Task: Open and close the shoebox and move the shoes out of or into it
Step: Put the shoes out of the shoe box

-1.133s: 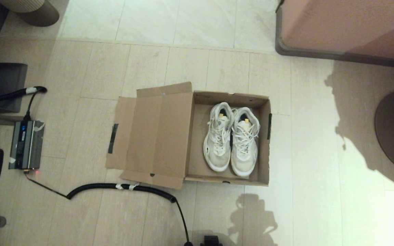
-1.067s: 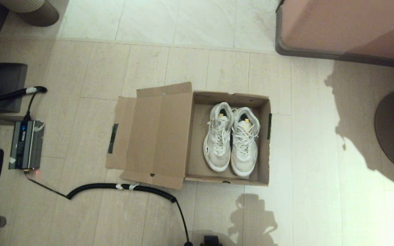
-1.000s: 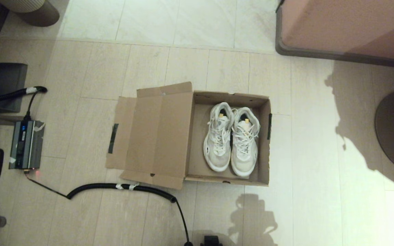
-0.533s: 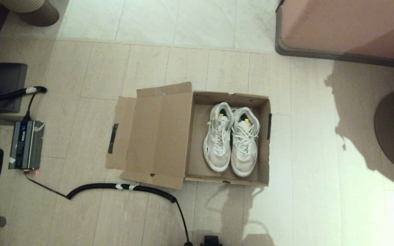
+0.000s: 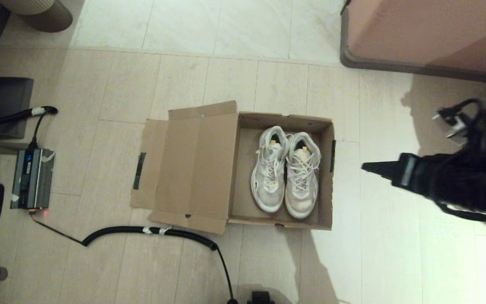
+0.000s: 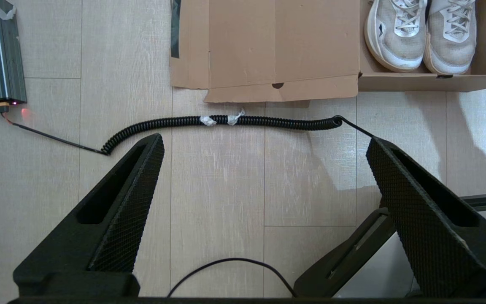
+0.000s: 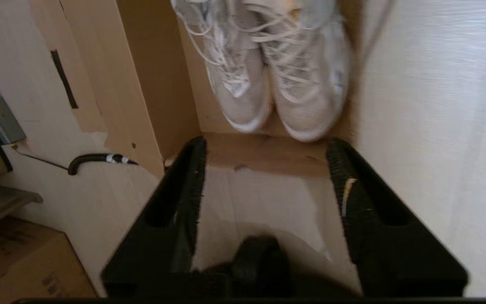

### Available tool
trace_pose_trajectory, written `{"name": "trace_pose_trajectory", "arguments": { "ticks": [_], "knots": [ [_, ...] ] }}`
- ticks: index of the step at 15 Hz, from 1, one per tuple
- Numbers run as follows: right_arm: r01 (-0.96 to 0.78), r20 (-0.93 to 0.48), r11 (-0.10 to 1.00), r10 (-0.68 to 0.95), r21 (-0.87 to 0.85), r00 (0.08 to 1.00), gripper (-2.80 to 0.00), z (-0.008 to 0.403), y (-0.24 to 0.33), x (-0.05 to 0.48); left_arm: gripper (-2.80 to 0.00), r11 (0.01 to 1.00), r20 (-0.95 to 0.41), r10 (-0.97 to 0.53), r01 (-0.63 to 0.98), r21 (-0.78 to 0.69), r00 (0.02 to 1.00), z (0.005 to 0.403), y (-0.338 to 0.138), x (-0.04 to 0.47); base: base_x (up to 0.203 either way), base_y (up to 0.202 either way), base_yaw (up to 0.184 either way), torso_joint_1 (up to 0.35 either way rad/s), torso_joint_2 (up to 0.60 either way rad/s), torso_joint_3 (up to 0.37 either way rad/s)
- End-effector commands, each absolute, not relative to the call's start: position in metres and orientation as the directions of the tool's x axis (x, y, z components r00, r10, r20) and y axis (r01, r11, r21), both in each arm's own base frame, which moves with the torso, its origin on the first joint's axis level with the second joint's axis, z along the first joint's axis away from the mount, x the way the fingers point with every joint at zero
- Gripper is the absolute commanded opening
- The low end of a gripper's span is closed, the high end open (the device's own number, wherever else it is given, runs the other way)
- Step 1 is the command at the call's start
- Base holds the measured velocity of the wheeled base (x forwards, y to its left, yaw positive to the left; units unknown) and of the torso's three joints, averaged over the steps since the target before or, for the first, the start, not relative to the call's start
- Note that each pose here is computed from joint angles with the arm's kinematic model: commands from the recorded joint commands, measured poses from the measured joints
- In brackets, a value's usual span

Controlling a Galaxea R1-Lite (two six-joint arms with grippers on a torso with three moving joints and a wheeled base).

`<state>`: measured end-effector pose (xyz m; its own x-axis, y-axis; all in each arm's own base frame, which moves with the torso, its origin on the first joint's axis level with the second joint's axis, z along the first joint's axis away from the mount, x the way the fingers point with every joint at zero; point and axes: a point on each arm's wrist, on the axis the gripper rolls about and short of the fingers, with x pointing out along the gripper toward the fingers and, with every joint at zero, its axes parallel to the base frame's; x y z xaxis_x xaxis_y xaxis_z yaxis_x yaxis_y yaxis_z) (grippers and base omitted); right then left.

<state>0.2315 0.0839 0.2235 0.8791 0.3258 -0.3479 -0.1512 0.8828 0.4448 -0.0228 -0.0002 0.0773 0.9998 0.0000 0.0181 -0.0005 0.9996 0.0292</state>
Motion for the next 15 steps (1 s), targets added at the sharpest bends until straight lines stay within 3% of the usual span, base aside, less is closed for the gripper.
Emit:
{"name": "trace_pose_trajectory", "arguments": {
  "ticks": [1, 7, 15],
  "knots": [
    [-0.144, -0.438, 0.899, 0.335, 0.413, 0.834, 0.00, 0.170, 0.127, 0.278, 0.00, 1.000, 0.009, 0.001, -0.002, 0.029, 1.000, 0.075, 0.000, -0.022, 0.000, 0.000, 0.000, 0.000, 0.00, 0.000],
    [-0.156, -0.339, 0.916, 0.289, 0.370, 0.895, 0.00, 0.125, 0.196, 0.348, 0.00, 1.000, 0.009, 0.000, 0.000, 0.029, 1.000, 0.075, 0.000, -0.022, 0.000, 0.000, 0.000, 0.000, 0.00, 0.000],
    [-0.148, -0.169, 0.966, 0.186, 0.213, 0.968, 0.00, 0.119, 0.230, 0.417, 0.00, 1.000, 0.009, 0.000, 0.000, 0.029, 1.000, 0.075, 0.000, -0.022, 0.000, 0.000, 0.000, 0.000, 0.00, 0.000]
  ]
}}
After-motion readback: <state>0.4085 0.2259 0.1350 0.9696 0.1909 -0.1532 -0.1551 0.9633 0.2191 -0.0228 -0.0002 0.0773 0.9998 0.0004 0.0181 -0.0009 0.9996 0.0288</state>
